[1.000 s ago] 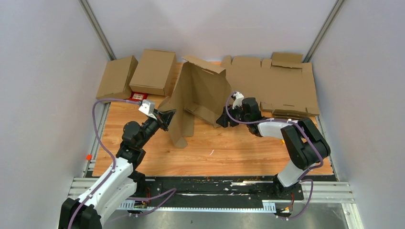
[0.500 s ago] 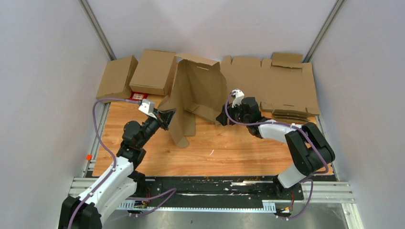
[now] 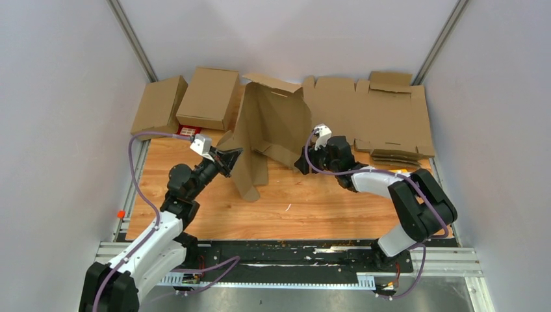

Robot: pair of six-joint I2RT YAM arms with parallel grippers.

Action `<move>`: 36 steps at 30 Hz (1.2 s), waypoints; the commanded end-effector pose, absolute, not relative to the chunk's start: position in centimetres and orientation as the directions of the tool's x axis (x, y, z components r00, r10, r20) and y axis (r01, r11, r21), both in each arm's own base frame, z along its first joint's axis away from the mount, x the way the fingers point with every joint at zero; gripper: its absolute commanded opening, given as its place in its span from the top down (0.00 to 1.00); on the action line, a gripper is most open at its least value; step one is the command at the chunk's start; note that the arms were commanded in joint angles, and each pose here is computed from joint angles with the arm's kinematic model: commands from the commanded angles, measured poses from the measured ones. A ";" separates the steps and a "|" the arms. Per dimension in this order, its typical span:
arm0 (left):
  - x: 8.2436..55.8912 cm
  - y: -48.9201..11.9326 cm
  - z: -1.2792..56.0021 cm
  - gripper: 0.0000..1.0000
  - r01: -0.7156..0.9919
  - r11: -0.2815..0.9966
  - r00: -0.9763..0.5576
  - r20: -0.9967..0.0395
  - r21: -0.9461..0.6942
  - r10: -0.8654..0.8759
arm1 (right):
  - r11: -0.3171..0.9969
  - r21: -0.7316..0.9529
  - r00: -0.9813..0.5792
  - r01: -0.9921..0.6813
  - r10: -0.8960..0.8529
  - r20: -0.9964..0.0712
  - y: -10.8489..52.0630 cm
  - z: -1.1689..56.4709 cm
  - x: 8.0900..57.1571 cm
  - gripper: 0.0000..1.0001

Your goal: Fold the paper box

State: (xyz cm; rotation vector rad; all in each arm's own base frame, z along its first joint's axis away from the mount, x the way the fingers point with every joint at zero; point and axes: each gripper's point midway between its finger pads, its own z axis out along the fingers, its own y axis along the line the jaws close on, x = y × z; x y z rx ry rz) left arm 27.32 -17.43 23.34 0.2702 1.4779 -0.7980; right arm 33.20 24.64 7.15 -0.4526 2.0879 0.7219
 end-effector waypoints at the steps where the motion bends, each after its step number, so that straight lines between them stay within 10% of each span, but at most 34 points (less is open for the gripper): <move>1: 25.4 -19.8 25.5 1.00 0.746 0.587 -0.108 -0.927 -0.315 -0.360 | 0.718 0.312 -0.467 -0.623 -0.021 -0.884 26.0 10.7 33.4 0.40; 9: 24.6 -20.9 26.0 1.00 0.798 0.515 -0.123 -0.920 -0.315 -0.372 | 0.759 0.315 -0.495 -0.570 -0.011 -0.869 25.4 10.2 34.0 0.45; 16: 25.3 -20.3 25.3 1.00 0.758 0.561 -0.140 -0.923 -0.332 -0.358 | 0.800 0.373 -0.545 -0.470 0.070 -0.836 23.8 9.4 35.1 0.73; 36: 27.6 -16.9 21.9 1.00 0.548 0.765 -0.184 -0.941 -0.338 -0.283 | 0.509 0.856 -0.686 -0.087 0.593 -0.422 21.8 12.0 37.6 0.96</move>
